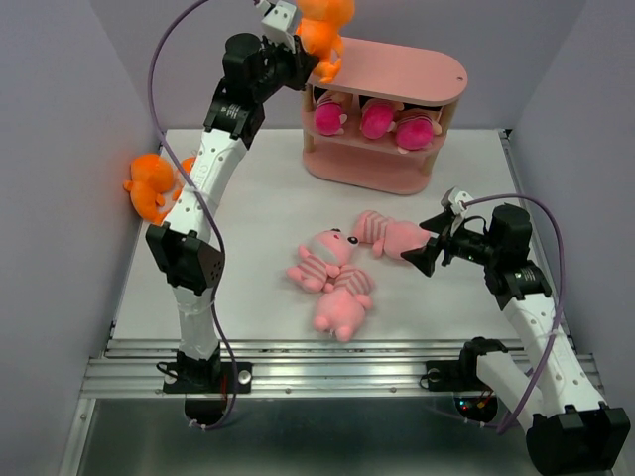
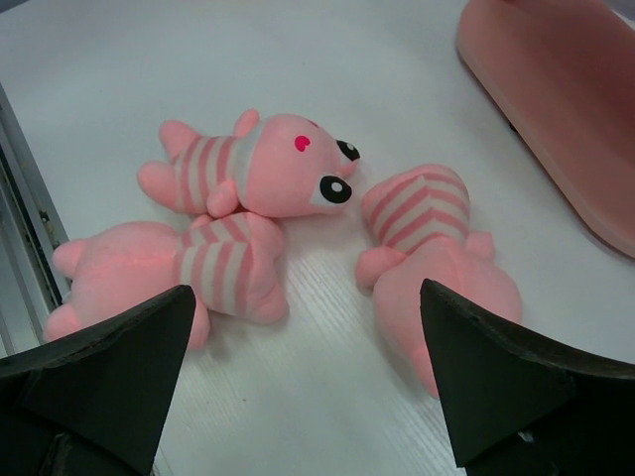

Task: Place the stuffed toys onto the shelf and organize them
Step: Place the stuffed toy onto shelf

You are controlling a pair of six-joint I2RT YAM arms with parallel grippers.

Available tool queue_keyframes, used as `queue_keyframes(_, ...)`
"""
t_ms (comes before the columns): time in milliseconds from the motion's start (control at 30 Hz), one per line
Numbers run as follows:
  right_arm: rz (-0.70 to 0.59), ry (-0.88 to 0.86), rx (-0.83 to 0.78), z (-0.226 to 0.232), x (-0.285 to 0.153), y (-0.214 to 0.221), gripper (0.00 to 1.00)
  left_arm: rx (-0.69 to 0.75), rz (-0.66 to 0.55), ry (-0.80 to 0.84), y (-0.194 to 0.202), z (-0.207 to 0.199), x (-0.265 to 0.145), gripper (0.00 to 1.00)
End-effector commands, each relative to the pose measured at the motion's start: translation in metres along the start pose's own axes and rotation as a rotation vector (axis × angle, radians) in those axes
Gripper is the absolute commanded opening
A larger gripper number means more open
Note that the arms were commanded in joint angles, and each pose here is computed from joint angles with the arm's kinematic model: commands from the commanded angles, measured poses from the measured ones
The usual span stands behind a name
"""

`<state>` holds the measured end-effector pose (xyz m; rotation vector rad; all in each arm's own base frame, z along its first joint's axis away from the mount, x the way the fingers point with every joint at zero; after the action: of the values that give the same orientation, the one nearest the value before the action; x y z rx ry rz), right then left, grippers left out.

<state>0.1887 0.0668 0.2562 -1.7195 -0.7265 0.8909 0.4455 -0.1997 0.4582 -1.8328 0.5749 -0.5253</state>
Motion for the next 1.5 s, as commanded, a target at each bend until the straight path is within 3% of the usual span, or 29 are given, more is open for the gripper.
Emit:
queue_keyframes(0, -0.009, 0.008, -0.037, -0.003, -0.001, -0.003, 1.0, -0.013, -0.09, 0.098, -0.029, 0.001, -0.007, 0.01)
queue_keyframes(200, -0.005, 0.002, -0.03, -0.003, 0.001, -0.001, 1.0, -0.061, -0.031, 0.171, -0.014, 0.008, 0.011, 0.01)
queue_keyframes(300, -0.005, -0.002, -0.029, -0.003, 0.001, -0.001, 1.0, -0.078, -0.01, 0.16, -0.006, 0.013, 0.015, 0.06)
queue_keyframes(667, 0.005, -0.002, -0.022, -0.004, 0.002, 0.002, 1.0, -0.149, 0.066, 0.134, 0.015, 0.026, 0.021, 0.11)
queue_keyframes(833, 0.009, -0.002, -0.019, -0.004, 0.003, 0.003, 1.0, -0.163, 0.065, 0.153, 0.014, 0.023, 0.02, 0.16)
queue_keyframes(1367, 0.02, -0.004, -0.01, -0.006, 0.005, 0.007, 1.0, -0.176, 0.1, 0.183, 0.005, 0.031, 0.006, 0.13)
queue_keyframes(1467, 0.023, -0.004, -0.008, -0.006, 0.005, 0.008, 1.0, -0.184, 0.099, 0.185, 0.006, 0.032, 0.007, 0.17)
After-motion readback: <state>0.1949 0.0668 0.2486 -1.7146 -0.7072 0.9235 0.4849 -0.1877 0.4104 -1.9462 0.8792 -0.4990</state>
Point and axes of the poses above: each gripper's point midway between its finger pads, its own x axis out along the fingers, its own z axis along the line the jaws close on, y = z × x, the point moved 10 cm from there along -x, back along the fingers, and after that the axes turned 15 degrees about -x, right-handed, at the moved point
